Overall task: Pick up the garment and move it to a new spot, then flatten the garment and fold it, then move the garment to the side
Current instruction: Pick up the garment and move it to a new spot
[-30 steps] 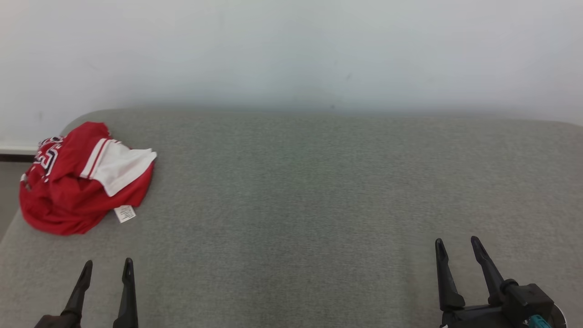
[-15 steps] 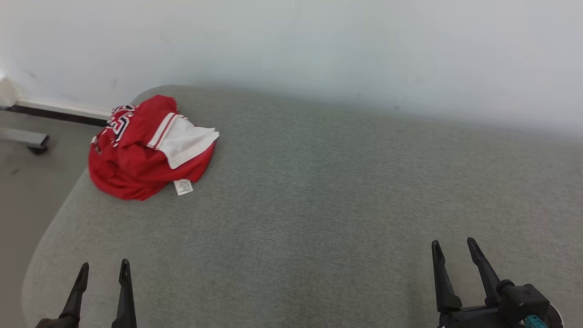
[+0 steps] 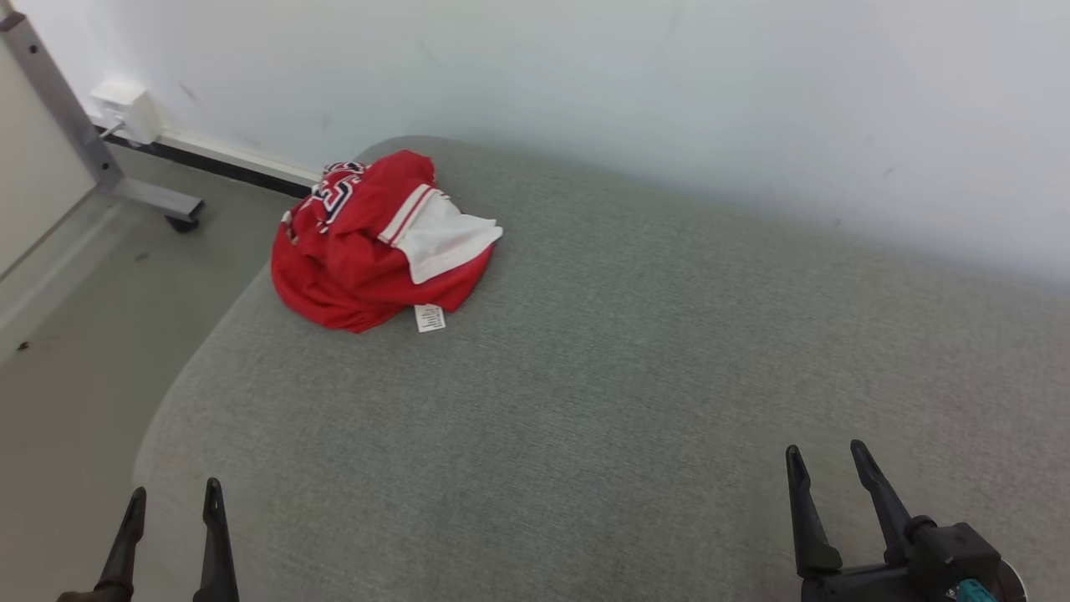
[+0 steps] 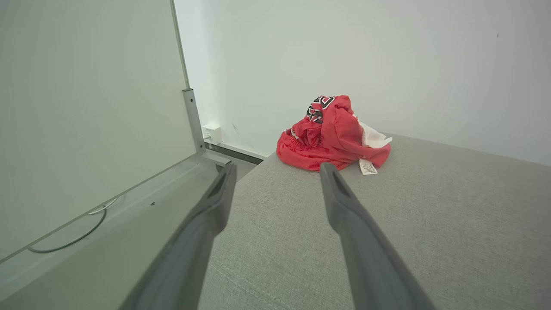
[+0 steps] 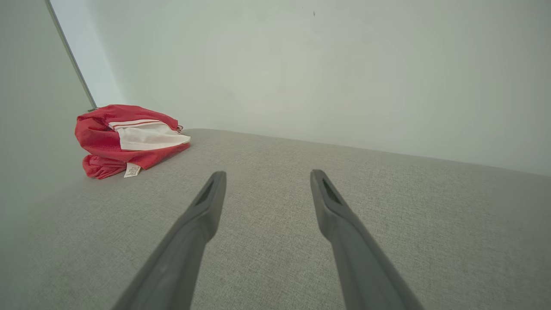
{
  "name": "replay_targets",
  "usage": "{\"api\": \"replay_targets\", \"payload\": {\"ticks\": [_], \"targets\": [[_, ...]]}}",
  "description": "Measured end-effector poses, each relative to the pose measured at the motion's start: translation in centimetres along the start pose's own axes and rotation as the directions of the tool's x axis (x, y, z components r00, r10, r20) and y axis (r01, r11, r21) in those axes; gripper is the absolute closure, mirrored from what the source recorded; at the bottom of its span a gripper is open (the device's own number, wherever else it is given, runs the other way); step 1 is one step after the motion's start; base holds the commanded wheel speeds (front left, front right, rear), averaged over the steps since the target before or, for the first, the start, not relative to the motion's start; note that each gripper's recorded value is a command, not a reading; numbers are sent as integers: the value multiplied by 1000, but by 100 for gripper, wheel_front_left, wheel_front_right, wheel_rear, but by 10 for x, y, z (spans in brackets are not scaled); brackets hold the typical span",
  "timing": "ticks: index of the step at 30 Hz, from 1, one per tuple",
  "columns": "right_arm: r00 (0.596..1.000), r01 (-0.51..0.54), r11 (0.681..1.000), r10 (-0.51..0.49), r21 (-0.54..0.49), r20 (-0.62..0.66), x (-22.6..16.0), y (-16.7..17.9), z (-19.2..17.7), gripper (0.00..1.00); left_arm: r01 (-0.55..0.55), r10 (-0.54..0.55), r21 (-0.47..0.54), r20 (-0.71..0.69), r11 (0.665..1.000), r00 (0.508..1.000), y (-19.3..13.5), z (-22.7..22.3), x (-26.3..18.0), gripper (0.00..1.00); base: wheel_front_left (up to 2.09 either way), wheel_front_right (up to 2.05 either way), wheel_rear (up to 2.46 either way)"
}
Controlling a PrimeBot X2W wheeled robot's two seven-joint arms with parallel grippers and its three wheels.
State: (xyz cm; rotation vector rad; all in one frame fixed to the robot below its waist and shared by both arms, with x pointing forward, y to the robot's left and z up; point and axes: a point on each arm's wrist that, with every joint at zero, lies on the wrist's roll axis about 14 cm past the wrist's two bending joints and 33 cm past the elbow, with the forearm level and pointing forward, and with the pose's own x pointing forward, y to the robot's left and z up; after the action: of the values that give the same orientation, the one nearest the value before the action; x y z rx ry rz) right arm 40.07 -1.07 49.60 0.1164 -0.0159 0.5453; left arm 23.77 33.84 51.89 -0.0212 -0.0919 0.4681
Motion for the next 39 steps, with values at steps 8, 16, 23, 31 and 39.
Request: {"api": "replay_targets", "payload": {"ticks": [8,16,23,31,39], "targets": [[998,-68,998,68,5,-3,9,22,-1,0,-80,80,14,12,997,997,28,4,-18,0,0,0,0],[996,-93,996,93,13,-5,12,31,-3,0,-117,116,18,14,993,993,38,5,-23,0,0,0,0],[998,-69,998,69,12,1,15,21,-2,0,-108,107,16,26,994,994,35,10,-5,0,0,0,0],[1000,-10,1000,10,-1,9,19,-3,-2,0,-14,12,19,105,1000,994,13,39,52,0,0,0,0],[994,107,994,-107,-16,17,24,-51,-8,0,98,-106,51,173,994,979,-22,72,139,0,0,0,0]]}}
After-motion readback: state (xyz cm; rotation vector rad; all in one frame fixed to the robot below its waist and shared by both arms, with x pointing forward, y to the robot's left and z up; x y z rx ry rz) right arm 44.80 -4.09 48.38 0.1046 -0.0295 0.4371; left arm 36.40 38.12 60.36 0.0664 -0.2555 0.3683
